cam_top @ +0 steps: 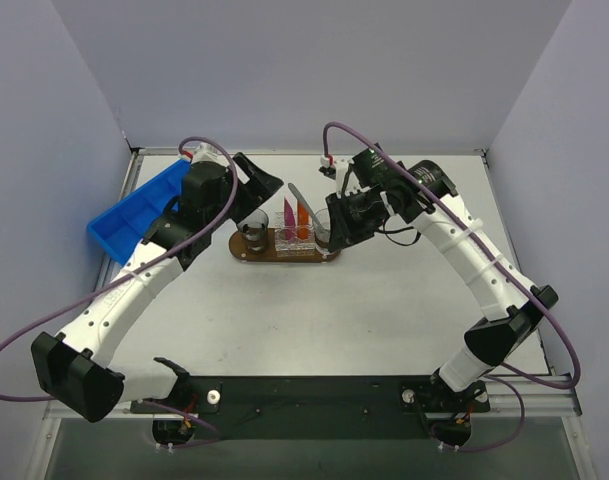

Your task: Prepare toiletry sets of a toothbrush and toothpaste on the tray

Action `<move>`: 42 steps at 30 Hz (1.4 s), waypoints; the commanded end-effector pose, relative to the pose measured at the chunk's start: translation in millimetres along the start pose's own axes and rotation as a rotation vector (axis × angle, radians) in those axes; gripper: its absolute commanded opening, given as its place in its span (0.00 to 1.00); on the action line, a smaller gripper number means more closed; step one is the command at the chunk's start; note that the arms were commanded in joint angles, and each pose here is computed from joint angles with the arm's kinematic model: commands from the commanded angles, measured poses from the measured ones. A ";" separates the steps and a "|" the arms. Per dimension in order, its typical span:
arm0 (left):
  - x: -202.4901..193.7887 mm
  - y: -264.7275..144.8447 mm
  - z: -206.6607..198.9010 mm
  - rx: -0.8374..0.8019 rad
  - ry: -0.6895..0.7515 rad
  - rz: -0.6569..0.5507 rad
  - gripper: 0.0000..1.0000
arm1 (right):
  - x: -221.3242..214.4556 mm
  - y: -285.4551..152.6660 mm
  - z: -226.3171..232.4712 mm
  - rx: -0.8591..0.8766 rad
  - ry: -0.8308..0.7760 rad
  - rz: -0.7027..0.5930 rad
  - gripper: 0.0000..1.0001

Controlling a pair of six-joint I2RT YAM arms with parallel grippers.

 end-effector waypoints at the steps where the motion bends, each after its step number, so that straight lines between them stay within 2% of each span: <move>1: 50.7 -26.7 20.4 0.098 0.179 -0.128 0.88 | -27.4 -16.3 -22.7 -0.080 0.055 0.064 0.00; 7: 68.5 -23.8 70.3 0.206 0.227 -0.093 0.88 | -48.1 -14.5 -33.0 -0.125 0.094 0.176 0.00; 11: 72.6 -20.7 86.7 0.238 0.258 -0.072 0.88 | -55.6 -9.4 -33.4 -0.127 0.118 0.263 0.00; 17: 69.3 -14.1 91.9 0.238 0.309 -0.030 0.88 | -60.0 1.7 -35.3 -0.126 0.158 0.353 0.00; 26: 74.5 -16.3 109.1 0.312 0.496 0.001 0.88 | -42.7 29.2 -37.5 -0.126 0.207 0.403 0.00; 31: 72.1 -18.2 109.4 0.305 0.570 0.011 0.88 | -36.5 41.1 -41.4 -0.151 0.245 0.434 0.00; 35: 68.2 -22.2 106.6 0.308 0.685 0.019 0.89 | -34.1 44.8 -43.9 -0.161 0.273 0.449 0.00; 42: 56.9 -15.8 108.2 0.281 0.667 0.041 0.90 | -39.6 43.5 -53.0 -0.181 0.334 0.491 0.00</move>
Point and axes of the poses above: each gripper's point midway between its finger pads, its own y axis out along the fingers, its own z axis along the line the jaws close on, x = y × z, the point moved 1 cm from there along -y, back along the fingers, and after that the axes turned 12 degrees about y, right-handed, at the moved point
